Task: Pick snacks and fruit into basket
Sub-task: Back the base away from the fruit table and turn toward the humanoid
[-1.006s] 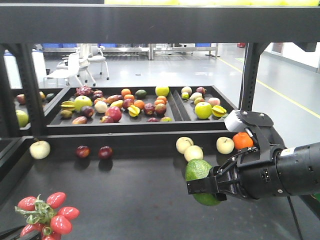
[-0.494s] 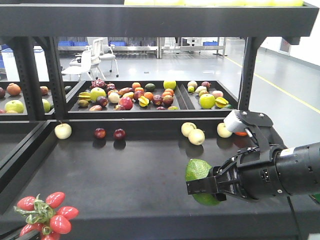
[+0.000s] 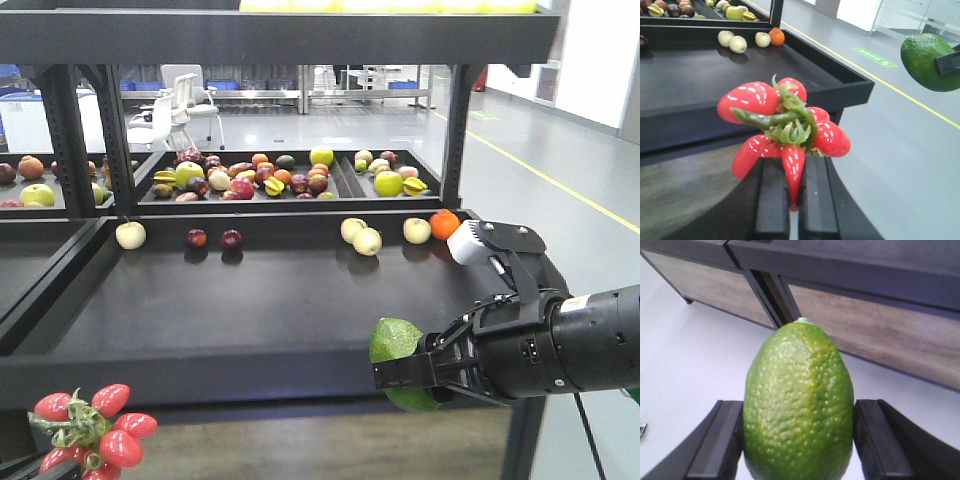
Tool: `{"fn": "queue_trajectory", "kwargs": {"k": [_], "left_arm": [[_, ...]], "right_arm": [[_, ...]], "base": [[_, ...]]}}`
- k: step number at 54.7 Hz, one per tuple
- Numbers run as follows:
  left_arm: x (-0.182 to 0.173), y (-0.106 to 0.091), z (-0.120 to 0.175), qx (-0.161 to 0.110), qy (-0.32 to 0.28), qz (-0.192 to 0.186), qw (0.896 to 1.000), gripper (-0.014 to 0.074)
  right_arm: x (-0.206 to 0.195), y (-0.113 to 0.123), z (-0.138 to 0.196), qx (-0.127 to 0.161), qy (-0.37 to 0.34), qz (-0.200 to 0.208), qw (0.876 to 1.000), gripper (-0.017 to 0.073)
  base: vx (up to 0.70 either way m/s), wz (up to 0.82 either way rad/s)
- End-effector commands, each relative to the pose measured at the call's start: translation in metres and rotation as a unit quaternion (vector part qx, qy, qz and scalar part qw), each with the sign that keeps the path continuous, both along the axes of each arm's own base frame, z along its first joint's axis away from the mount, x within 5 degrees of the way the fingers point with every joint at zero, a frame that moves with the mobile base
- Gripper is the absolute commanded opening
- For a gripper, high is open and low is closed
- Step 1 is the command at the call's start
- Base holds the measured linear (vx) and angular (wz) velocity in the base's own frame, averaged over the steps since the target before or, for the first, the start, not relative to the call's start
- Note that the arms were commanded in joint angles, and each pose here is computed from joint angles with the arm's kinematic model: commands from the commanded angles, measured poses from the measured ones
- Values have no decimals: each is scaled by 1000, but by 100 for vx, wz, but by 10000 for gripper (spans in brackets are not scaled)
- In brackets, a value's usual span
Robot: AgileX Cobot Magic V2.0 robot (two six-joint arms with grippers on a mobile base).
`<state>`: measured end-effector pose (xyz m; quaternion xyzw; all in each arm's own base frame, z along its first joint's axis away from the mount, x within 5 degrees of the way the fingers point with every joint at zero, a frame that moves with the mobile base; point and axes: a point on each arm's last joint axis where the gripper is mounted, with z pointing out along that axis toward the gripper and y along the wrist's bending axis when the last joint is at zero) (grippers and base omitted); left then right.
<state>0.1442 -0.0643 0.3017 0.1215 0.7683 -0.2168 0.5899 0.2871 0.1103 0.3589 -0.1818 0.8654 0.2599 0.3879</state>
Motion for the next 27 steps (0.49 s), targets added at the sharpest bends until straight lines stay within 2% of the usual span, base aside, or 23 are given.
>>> {"fn": "queue_trajectory", "kwargs": {"k": [1,15,27], "left_arm": [[0,1,11,19,-28,5,999,3],[0,1,11,19,-28,5,999,3],[0,1,11,18,-27,1,999,3]], "right_arm": [[-4,-2,24,26,-47,-15,998,-10],[-4,-2,24,26,-47,-15,998,-10],[-4,-2,24,26,-47,-15,998,-10]], "base": [[-43,-10],[-42,-18],[-40,-38]]}}
